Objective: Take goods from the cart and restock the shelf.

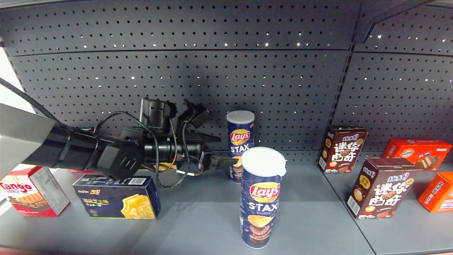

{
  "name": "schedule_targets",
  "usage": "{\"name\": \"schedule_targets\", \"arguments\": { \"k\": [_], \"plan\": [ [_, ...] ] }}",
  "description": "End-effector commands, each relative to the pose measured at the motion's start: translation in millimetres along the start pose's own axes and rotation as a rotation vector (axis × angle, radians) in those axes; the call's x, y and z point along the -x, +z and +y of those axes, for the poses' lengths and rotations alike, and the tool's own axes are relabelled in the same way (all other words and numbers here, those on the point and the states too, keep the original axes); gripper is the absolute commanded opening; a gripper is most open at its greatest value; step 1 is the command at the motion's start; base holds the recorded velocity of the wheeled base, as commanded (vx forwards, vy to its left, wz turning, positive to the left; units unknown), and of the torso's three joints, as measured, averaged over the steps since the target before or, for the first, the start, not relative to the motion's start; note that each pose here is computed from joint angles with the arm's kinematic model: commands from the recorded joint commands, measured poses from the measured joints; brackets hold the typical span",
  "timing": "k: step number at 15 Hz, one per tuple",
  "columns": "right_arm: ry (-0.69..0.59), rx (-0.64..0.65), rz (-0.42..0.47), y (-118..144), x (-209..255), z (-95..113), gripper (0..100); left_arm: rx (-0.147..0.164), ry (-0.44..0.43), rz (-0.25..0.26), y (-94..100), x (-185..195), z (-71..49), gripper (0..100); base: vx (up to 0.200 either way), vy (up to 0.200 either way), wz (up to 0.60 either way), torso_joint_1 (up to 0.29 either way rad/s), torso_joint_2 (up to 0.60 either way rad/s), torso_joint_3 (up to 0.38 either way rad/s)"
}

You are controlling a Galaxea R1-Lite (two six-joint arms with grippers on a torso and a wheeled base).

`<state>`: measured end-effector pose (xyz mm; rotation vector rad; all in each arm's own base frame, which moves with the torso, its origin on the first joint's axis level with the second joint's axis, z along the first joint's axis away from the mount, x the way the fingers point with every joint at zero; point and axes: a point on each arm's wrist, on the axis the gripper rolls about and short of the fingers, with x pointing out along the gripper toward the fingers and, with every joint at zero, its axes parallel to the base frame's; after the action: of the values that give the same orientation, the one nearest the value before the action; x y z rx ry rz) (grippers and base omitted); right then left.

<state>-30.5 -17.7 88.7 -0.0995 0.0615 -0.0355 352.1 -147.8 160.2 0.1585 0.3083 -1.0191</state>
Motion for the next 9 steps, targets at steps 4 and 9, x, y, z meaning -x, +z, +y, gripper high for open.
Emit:
{"name": "schedule_targets", "arguments": {
  "k": [4,9],
  "plan": [
    [0.000,0.001,0.001,0.1,-0.1,0.0,100,-0.020,0.093,-0.010,12.1,33.0,-18.6,100,0.000,0.000,0.00,0.000,0.00,0.000],
    [0.000,0.002,0.004,-0.2,-0.1,0.0,100,-0.007,0.268,0.039,6.3,48.9,-20.4,100,0.000,0.000,0.00,0.000,0.00,0.000]
  ]
}}
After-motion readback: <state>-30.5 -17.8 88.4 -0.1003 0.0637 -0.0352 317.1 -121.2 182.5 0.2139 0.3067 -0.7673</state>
